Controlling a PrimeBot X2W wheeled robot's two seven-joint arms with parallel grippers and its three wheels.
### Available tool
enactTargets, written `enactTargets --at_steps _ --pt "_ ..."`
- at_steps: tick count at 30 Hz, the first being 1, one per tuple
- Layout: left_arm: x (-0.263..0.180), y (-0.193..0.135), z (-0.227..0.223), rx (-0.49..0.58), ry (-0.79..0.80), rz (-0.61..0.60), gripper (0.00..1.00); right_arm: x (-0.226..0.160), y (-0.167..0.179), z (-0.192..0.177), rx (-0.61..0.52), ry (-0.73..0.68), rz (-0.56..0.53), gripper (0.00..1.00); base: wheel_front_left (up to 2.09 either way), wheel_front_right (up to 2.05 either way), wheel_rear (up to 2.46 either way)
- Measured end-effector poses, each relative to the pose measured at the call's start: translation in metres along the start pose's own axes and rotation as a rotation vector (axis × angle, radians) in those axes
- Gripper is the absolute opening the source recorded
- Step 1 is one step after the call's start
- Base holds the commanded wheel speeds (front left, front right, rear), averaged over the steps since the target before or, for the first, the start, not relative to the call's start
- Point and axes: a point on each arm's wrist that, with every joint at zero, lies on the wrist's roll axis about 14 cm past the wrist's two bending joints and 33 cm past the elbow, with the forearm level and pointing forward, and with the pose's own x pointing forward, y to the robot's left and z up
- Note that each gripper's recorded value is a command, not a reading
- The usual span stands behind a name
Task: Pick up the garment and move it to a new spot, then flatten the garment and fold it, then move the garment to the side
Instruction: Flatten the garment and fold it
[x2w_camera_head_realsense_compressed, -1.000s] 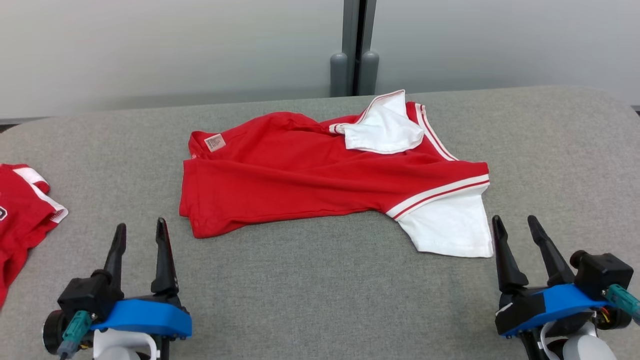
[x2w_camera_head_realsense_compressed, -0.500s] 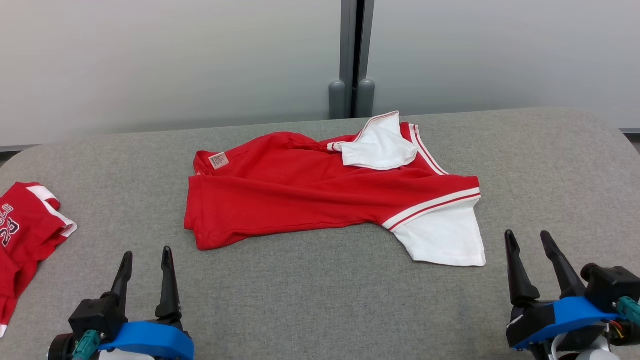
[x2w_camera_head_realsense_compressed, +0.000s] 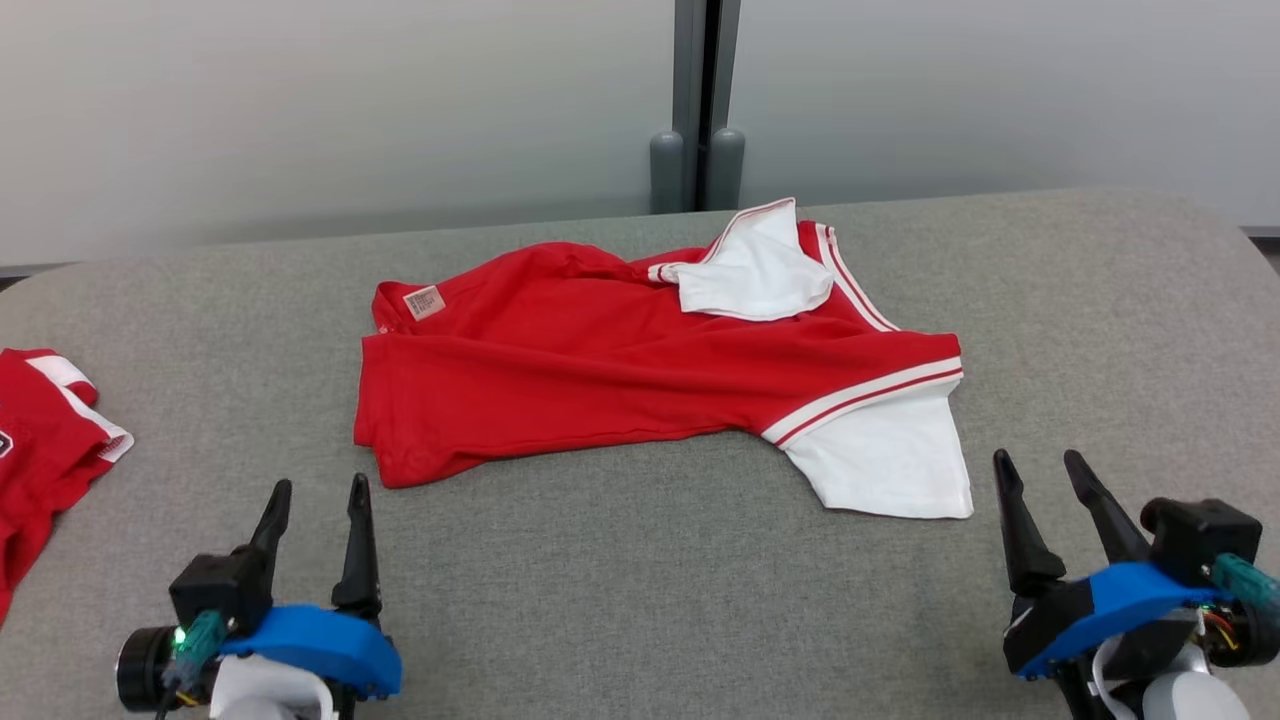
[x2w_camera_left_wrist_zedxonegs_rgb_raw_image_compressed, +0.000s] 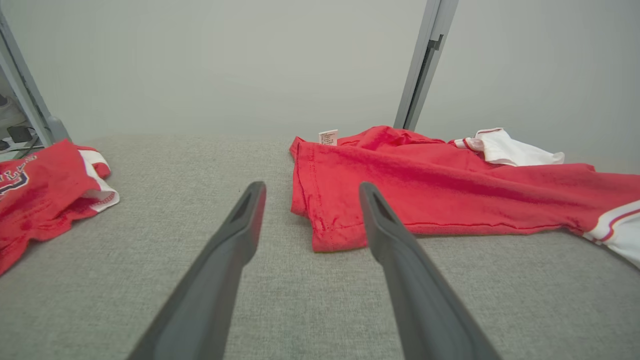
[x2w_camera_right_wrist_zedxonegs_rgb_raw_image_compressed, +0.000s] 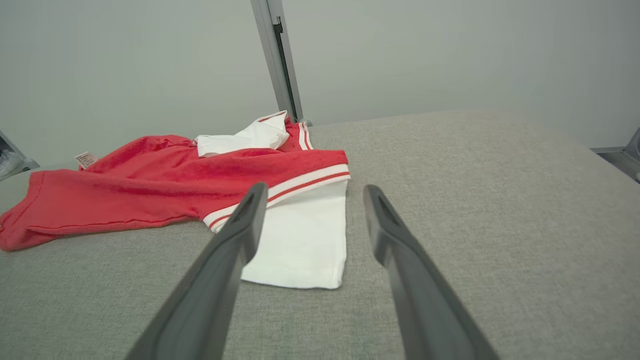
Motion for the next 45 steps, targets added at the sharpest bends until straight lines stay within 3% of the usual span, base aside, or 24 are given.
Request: enactTargets --at_steps 7,18,19,20,22,35,36,37,41,45 --pt "0.035 -0.011 -0.036 0.018 0.189 -0.039 1.00 0.027 -0.005 -0.031 -0.027 0.196 -0.015 1.00 0.00 0.00 0.00" --pt "0.070 0.003 -0.081 0.007 0.370 0.018 0.98 0.055 -0.007 -0.085 -0.025 0.391 -0.016 1.00 0.00 0.00 0.00" --pt "0.071 0.004 -0.083 0.006 0.381 0.020 0.84 0.057 -0.006 -0.087 -0.024 0.392 -0.014 1.00 0.00 0.00 0.00" --pt "0.073 0.004 -0.085 0.006 0.385 0.019 0.47 0.058 -0.005 -0.090 -0.023 0.397 -0.011 1.00 0.00 0.00 0.00" --pt "0.076 0.001 -0.085 0.005 0.387 0.003 0.00 0.058 -0.003 -0.096 -0.017 0.414 -0.005 1.00 0.00 0.00 0.00" --pt "0.073 -0.010 -0.086 -0.019 0.354 -0.037 0.00 0.054 -0.005 -0.116 0.004 0.478 -0.018 1.00 0.00 0.00 0.00" --pt "0.073 -0.010 -0.085 -0.020 0.350 -0.036 0.00 0.054 -0.004 -0.118 -0.009 0.491 -0.011 0.40 0.00 0.00 0.00" --pt "0.072 -0.010 -0.085 -0.021 0.349 -0.037 0.00 0.054 -0.002 -0.120 -0.015 0.500 -0.006 0.00 0.00 0.00 0.00" --pt "0.072 -0.011 -0.074 -0.043 0.304 -0.036 0.00 0.058 0.001 -0.111 -0.010 0.455 0.002 0.00 0.00 0.00 0.00" --pt "0.080 -0.016 -0.045 -0.109 0.194 -0.045 0.00 0.070 0.006 -0.074 0.059 0.295 0.004 0.00 0.00 0.00 0.00"
